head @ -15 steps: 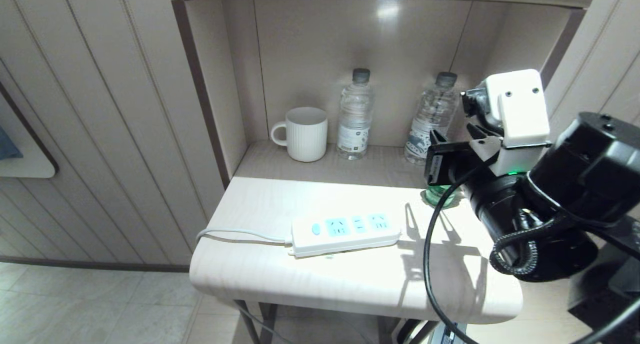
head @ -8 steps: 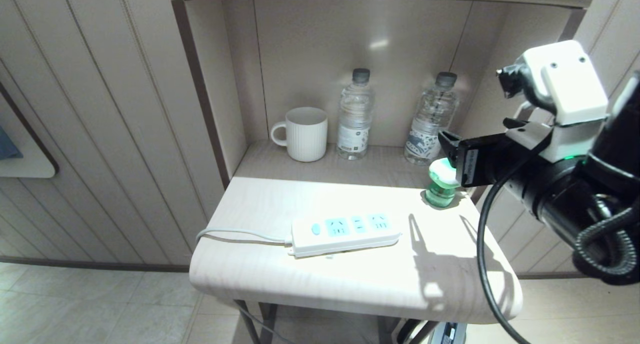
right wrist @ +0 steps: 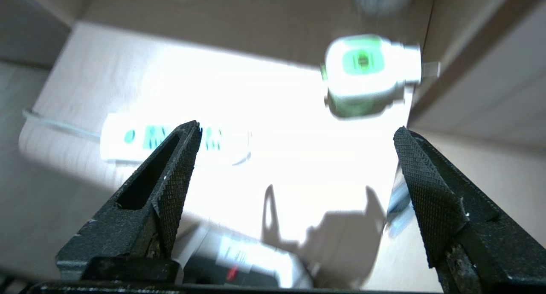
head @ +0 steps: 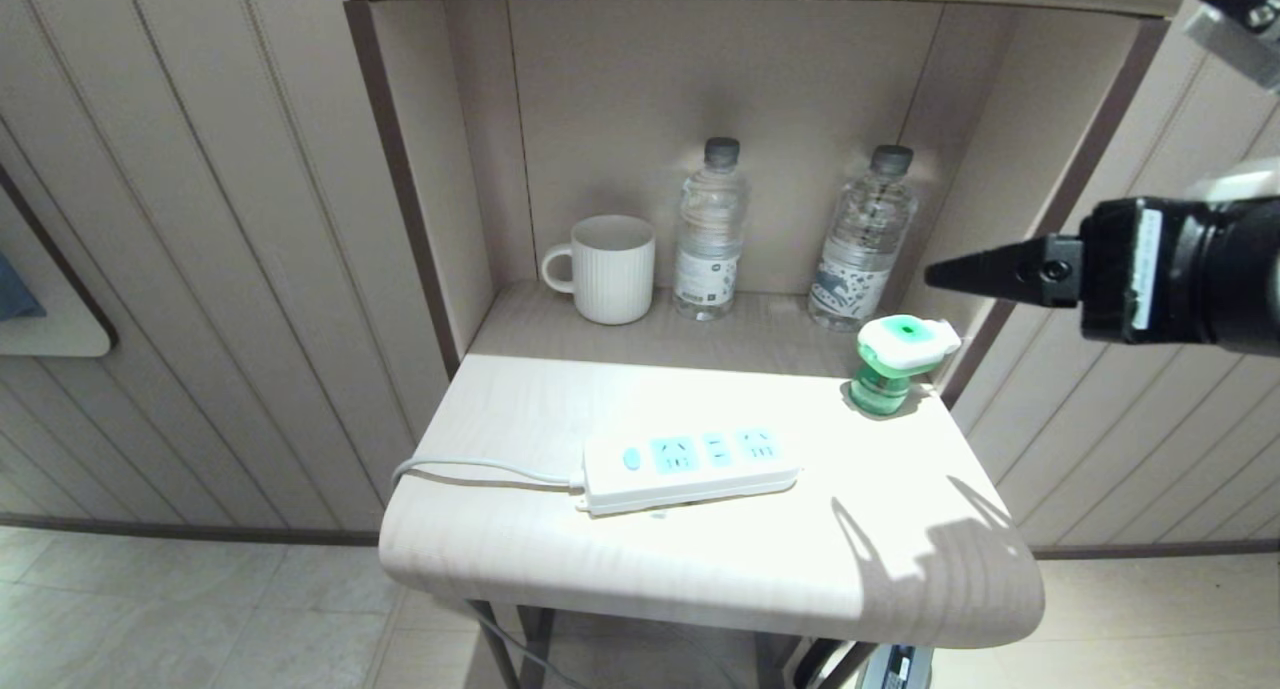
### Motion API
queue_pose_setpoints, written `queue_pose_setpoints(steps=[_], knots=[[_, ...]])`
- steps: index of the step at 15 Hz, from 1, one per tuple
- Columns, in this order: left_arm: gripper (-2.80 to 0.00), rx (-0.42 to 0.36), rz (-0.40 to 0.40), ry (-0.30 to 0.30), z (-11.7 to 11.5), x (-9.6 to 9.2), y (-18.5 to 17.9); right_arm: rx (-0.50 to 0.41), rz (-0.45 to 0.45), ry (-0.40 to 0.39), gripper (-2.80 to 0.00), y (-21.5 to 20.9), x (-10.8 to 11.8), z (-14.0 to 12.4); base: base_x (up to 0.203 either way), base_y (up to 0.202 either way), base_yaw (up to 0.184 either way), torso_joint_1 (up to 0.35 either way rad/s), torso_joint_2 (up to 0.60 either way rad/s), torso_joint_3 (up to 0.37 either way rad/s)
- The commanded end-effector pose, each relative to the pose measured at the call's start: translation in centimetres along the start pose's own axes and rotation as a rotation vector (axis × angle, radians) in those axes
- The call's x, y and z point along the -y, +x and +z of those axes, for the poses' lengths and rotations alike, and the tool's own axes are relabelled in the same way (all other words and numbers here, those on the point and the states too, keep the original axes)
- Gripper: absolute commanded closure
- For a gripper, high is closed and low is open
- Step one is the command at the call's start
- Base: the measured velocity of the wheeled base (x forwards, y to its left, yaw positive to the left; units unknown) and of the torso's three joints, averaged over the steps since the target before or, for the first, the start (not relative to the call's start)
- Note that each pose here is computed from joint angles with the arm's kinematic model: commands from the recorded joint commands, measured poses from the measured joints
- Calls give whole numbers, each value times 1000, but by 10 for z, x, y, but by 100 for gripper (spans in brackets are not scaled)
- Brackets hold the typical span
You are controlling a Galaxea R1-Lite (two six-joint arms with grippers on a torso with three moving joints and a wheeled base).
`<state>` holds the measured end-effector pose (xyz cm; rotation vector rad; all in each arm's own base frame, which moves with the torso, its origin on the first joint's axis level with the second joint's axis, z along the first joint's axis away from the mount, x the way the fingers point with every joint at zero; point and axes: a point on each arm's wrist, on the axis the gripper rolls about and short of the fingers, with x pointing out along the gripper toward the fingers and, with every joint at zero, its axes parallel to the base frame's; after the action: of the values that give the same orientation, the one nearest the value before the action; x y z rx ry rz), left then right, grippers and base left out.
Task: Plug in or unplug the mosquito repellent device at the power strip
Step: Pick up the mosquito repellent liquid
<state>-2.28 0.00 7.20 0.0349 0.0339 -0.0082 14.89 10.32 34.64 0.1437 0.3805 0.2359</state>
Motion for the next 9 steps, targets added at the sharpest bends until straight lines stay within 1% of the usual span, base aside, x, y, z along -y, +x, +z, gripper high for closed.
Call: queue_pose_setpoints(steps=[1,2,3,4,5,7,8,9], knots=[[0,0,0,0,0,0,0,-212,44,80,-280,2,22,-2,0,0,0,0,0,0],[0,0,0,0,0,0,0,-256,43,142,-280,8,35,2,0,0,0,0,0,0],[0,0,0,0,0,0,0,-325,42,196,-280,22,45,3,0,0,0,0,0,0],[0,0,0,0,0,0,0,-394,52,233,-280,38,49,1,0,0,0,0,0,0],[0,-1,0,0,0,0,0,-438,85,266,-280,46,53,1,0,0,0,0,0,0],[0,0,0,0,0,0,0,-490,204,304,-280,52,54,0,0,0,0,0,0,0],[0,-1,0,0,0,0,0,-505,241,318,-280,59,55,0,0,0,0,0,0,0],[0,0,0,0,0,0,0,-506,236,327,-280,69,58,0,0,0,0,0,0,0]])
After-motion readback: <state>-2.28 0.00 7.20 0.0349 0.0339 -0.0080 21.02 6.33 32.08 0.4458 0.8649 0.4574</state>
